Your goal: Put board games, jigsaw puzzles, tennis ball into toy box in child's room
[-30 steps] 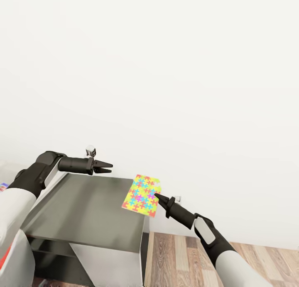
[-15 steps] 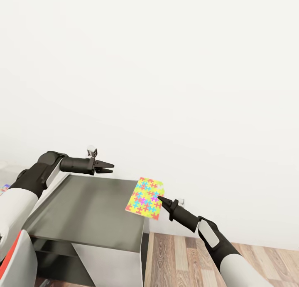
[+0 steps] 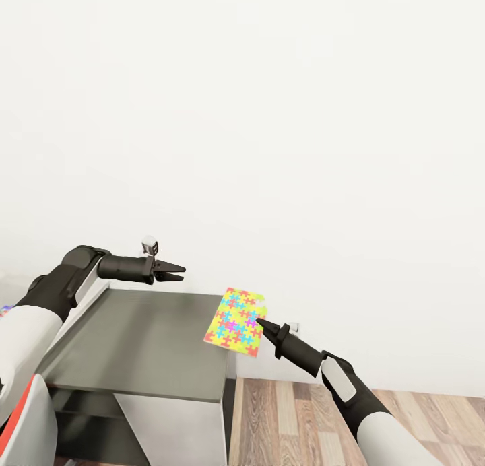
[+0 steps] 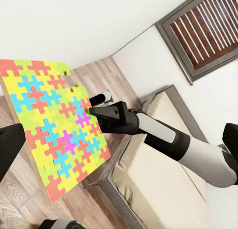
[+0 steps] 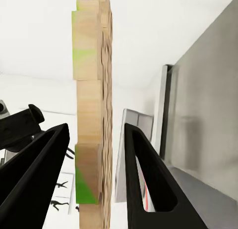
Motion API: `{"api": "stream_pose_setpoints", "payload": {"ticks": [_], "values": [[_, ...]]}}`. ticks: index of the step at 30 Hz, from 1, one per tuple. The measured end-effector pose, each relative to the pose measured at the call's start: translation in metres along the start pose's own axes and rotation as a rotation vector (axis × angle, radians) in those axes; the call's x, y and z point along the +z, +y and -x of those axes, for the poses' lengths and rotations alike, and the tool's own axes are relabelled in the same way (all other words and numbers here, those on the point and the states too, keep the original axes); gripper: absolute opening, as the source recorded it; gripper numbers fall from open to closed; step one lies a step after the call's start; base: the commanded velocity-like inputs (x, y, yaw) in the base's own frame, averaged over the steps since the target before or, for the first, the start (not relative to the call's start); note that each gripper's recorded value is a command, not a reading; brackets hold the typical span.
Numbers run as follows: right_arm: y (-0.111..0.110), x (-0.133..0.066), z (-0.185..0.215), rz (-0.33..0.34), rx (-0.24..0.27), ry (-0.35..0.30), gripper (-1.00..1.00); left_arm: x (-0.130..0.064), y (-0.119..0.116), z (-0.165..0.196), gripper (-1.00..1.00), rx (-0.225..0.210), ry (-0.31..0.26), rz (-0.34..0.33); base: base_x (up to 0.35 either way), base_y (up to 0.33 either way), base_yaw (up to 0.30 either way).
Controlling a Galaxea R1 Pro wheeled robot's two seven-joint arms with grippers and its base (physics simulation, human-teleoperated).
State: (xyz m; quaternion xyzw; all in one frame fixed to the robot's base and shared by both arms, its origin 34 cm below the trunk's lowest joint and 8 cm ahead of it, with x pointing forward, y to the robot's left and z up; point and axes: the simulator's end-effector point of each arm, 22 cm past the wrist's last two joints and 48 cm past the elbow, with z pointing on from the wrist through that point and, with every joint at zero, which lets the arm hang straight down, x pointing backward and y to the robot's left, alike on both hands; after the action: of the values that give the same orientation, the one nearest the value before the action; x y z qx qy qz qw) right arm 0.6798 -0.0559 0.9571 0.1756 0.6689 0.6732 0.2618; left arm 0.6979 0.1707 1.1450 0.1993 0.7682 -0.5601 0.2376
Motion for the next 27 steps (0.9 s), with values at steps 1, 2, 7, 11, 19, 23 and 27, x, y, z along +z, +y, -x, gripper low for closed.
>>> {"api": "stream_pose_setpoints", "payload": {"ticks": [1,2,7,11,19,23,27], "values": [[0.001,0.000,0.000,0.000,0.000,0.000,-1.00,0.000,-0.001,0.001,1.00,0.000,0.000,0.000,-0.017,0.000,-0.024],[0.003,0.000,0.000,0.000,-0.001,0.000,-1.00,-0.001,-0.002,0.001,1.00,0.001,0.000,0.000,-0.011,0.000,-0.015],[0.014,0.001,0.002,0.010,-0.014,-0.001,-1.00,-0.002,-0.008,0.003,1.00,0.000,-0.001,-0.002,-0.002,0.000,-0.002],[0.019,0.000,0.002,0.011,-0.015,-0.001,-1.00,-0.003,-0.011,0.004,1.00,-0.002,-0.001,-0.003,-0.002,0.000,0.000],[0.029,-0.001,0.005,0.018,-0.039,-0.020,-1.00,-0.005,-0.020,0.008,1.00,0.000,-0.002,-0.006,-0.227,0.000,-0.046],[0.036,-0.003,0.004,0.033,-0.045,-0.027,-1.00,-0.007,-0.025,0.009,1.00,0.003,-0.002,-0.006,-0.291,0.000,-0.161],[0.039,-0.007,0.001,0.036,-0.043,-0.029,-1.00,-0.008,-0.032,0.011,1.00,0.007,-0.003,-0.007,-0.123,0.000,-0.181]]}}
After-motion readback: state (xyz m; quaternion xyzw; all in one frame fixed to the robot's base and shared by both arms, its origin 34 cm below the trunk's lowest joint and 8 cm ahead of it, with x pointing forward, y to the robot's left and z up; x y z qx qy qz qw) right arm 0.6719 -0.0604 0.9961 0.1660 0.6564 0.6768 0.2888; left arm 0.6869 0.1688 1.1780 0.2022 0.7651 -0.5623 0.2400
